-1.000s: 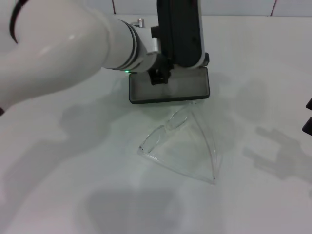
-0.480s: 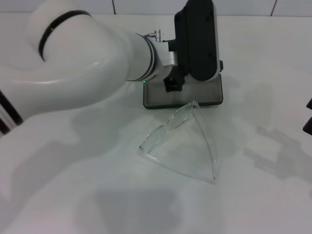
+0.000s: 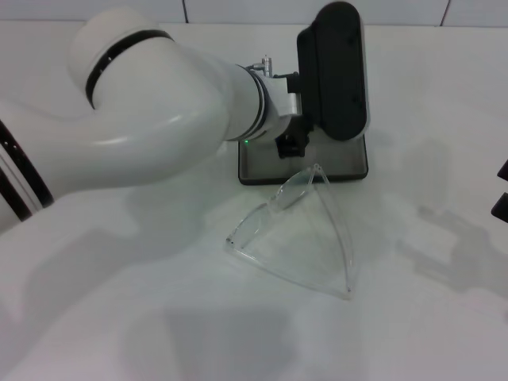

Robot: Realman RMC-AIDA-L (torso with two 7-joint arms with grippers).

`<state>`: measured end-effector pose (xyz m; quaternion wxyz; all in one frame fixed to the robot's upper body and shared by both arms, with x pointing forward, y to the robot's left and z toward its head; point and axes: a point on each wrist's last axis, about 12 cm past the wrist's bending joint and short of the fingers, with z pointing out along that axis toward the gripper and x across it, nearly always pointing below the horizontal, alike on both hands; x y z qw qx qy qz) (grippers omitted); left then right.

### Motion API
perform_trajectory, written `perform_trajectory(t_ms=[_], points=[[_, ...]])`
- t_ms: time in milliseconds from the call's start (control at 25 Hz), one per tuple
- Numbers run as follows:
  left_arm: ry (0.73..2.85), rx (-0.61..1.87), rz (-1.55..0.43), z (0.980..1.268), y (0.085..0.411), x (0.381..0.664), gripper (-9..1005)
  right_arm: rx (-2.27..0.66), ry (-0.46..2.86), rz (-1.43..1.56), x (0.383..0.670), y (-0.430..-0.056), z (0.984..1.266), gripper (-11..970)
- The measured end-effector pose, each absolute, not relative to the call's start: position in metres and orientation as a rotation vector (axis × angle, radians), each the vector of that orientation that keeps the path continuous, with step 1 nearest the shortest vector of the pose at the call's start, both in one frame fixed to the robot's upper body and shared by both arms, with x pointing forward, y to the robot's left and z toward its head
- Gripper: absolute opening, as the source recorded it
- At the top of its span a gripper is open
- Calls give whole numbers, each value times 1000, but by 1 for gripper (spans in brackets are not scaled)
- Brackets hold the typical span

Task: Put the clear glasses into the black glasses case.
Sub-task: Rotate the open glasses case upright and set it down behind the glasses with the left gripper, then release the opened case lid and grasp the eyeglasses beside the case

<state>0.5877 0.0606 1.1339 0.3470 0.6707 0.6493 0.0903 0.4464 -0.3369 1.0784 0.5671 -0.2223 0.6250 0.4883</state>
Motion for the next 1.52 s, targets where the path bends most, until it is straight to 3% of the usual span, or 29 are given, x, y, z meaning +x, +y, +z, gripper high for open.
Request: perform_trajectory(t_ms=[480, 920, 1000, 1400, 1520], points=[[1664, 1785, 245, 1126, 58, 583, 199, -523, 1464, 1150, 443, -337, 1077, 790], [1647, 1779, 232, 1130, 55, 580, 427, -529, 1468, 1162, 440, -336, 1076, 790], [1634, 1773, 222, 1134, 52, 579, 430, -530, 1464, 1167, 439, -336, 1076, 790], [1627, 1720, 94, 1171, 37, 563, 440, -593, 1454, 1175, 438, -341, 1083, 787], [1604, 1581, -87, 1205, 42, 556, 436, -727, 1487, 1190, 447, -338, 1094, 783]])
